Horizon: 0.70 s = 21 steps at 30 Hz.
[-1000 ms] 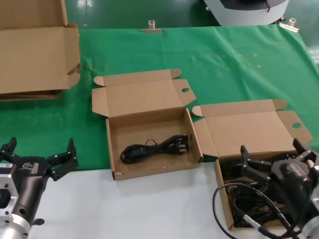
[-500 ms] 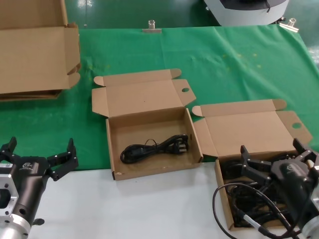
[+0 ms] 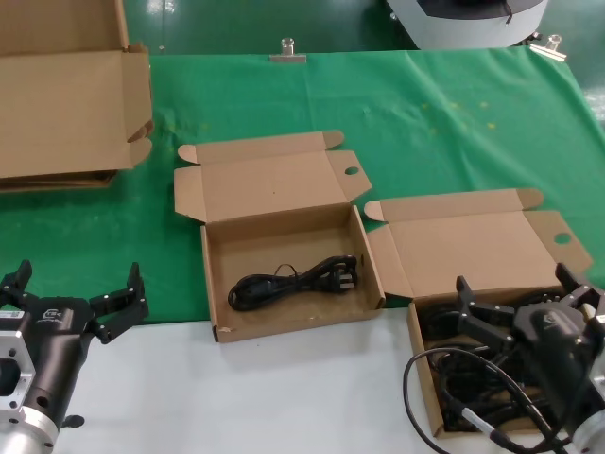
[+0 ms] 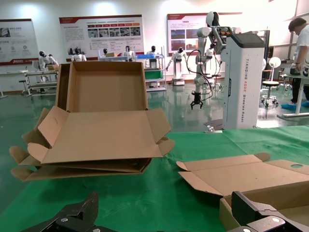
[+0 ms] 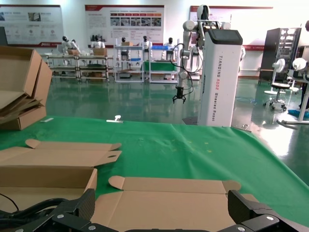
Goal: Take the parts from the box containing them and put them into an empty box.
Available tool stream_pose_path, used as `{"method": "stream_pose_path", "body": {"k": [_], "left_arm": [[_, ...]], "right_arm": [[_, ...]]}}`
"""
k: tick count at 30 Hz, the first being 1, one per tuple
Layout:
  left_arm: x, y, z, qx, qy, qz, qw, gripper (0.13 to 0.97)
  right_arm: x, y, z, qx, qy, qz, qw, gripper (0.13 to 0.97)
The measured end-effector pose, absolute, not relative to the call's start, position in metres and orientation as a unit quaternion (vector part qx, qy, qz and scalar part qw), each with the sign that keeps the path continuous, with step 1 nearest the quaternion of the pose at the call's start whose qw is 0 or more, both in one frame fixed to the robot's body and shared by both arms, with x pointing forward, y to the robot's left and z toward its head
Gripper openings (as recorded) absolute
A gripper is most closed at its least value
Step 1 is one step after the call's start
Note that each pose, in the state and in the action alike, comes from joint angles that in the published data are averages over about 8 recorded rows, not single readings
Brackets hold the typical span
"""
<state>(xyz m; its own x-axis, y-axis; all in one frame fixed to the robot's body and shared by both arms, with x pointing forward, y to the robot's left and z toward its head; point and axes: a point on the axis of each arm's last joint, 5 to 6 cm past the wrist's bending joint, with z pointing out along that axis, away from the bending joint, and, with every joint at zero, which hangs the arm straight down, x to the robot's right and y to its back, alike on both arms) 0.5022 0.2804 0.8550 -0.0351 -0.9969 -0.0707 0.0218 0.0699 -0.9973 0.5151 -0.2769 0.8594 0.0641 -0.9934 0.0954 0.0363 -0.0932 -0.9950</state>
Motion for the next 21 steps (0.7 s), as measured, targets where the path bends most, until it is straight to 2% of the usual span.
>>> {"method": "stream_pose_path", "body": {"k": [21], "left_arm": [[0.5022, 0.2804, 0.855, -0.468, 0.521, -0.496, 0.513, 0.966]], "right_arm": [[0.5151, -0.2769, 0.8594, -0.531, 0.451, -0.515, 0.5, 0.966]]}}
